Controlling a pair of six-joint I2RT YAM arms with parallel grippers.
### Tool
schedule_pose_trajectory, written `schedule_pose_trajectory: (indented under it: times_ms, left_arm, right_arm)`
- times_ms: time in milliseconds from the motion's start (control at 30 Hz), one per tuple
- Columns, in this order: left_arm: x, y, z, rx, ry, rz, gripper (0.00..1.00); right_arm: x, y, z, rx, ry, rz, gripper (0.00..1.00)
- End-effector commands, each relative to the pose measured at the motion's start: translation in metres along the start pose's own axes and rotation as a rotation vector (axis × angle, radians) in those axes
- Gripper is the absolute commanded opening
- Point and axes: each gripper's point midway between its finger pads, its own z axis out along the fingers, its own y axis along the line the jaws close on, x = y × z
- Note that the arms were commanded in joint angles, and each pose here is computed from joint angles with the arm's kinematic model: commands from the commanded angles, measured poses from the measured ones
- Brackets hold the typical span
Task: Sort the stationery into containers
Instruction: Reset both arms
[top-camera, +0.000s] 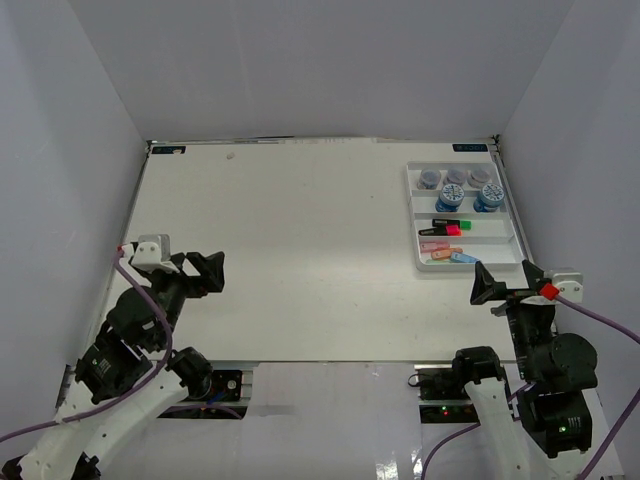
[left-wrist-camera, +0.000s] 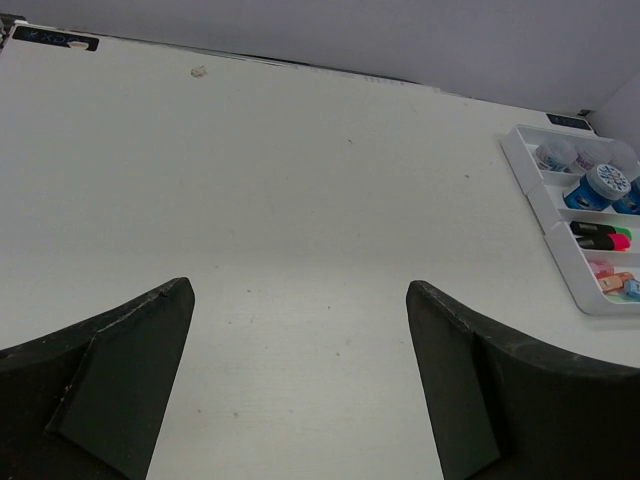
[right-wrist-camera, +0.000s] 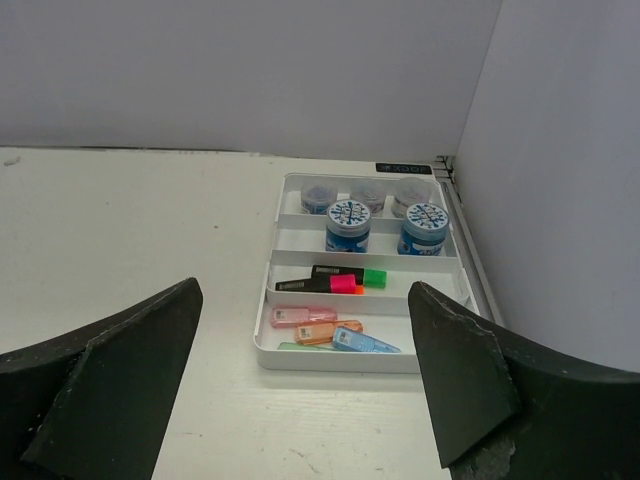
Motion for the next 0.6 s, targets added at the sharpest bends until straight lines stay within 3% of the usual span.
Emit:
schedule_pose_trajectory:
  times_ms: [0,567]
  left_arm:
    - [0.005,0.002,0.001,-0.012,0.01,-0.004,0.98]
    - [0.029,-0.006,0.017,-0.017,0.082,0.017,0.98]
  right_arm:
    - [-0.011,-0.003,0.002,0.013,-0.055,-0.007,0.9]
    - [-0.005,-0.002,0.004,0.012,-0.069,-0.008,0.9]
